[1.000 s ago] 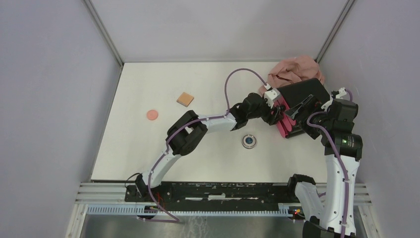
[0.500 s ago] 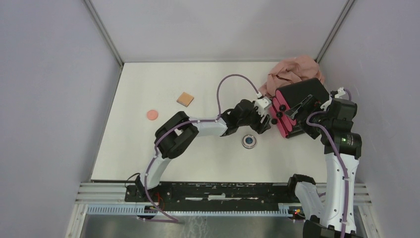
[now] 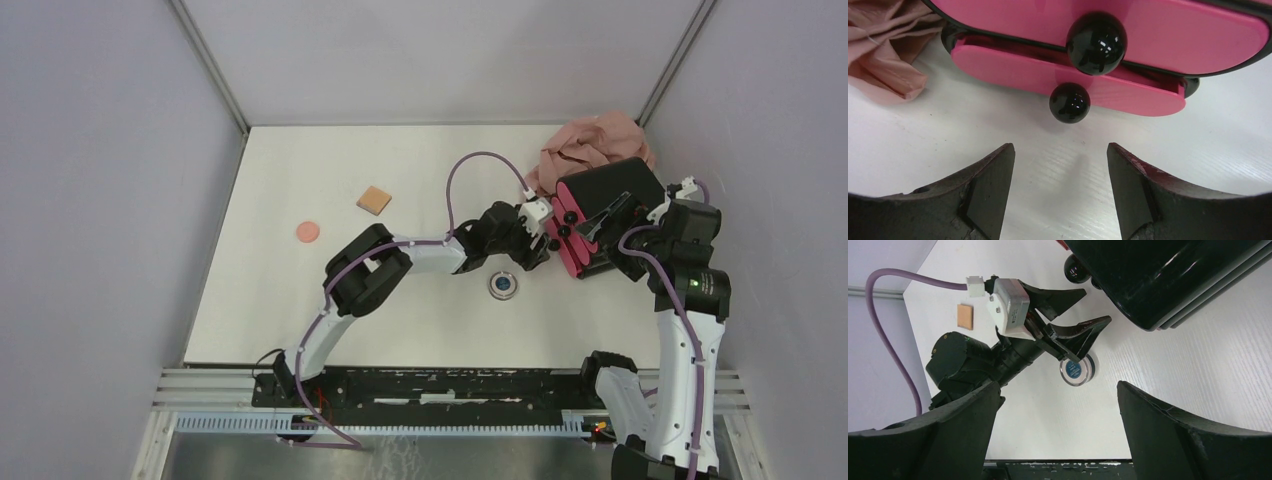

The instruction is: Organize the makeup

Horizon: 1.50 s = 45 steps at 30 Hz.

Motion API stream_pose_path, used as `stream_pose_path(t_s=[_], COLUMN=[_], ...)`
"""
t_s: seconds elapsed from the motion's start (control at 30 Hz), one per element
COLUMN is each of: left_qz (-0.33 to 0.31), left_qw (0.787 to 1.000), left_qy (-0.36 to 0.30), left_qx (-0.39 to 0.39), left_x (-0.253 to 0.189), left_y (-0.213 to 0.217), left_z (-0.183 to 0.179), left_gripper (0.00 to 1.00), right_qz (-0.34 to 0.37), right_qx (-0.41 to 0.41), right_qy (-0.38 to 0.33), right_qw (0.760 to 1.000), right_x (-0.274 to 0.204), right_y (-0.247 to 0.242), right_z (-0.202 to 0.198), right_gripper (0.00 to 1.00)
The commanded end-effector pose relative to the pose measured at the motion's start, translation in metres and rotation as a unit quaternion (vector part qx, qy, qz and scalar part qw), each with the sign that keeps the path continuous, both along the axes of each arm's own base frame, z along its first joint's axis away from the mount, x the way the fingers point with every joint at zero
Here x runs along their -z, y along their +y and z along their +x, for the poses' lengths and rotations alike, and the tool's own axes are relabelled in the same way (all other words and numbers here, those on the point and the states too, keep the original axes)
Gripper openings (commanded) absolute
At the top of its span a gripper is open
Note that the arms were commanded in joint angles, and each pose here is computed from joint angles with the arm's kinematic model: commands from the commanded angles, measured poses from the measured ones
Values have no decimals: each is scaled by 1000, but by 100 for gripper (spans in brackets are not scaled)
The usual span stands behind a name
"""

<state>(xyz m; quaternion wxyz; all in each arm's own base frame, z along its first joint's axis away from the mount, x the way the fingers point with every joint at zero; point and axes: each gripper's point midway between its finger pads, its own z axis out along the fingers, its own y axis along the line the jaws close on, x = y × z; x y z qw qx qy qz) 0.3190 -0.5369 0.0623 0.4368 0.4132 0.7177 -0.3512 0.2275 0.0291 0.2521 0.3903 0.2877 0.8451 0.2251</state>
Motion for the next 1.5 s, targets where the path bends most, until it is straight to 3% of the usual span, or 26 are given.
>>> stream_pose_path(t_s=[0.0, 0.37, 0.77, 1.1, 1.33, 1.47], left_qz=[-48, -72, -91, -91, -85, -78], left_qw=[998, 996, 995, 995, 996, 996], left_qy=[-41, -40, -15, 0, -4, -10], left_qx=[18, 32, 24, 33, 34, 32], left_x=[-24, -13, -14, -9, -12, -17], left_y=[-22, -46, -54, -64, -59, -48], left_z=[5, 8, 8, 2, 1, -4], left_gripper=[75, 70, 50, 49, 22, 15], right_qz=[-16, -8, -5, -6, -6, -6], right_qx=[-6, -6, -11, -14, -12, -12], right_qy=[-23, -26, -26, -26, -26, -25], right_qw=[1000, 1000, 1000, 1000, 1000, 1000], right_x=[-10, -13, -11, -11, -12, -10], right_y=[0, 1, 3, 4, 3, 3], right_z=[-2, 1, 1, 0, -1, -1], right_gripper=[94, 94, 94, 94, 94, 94])
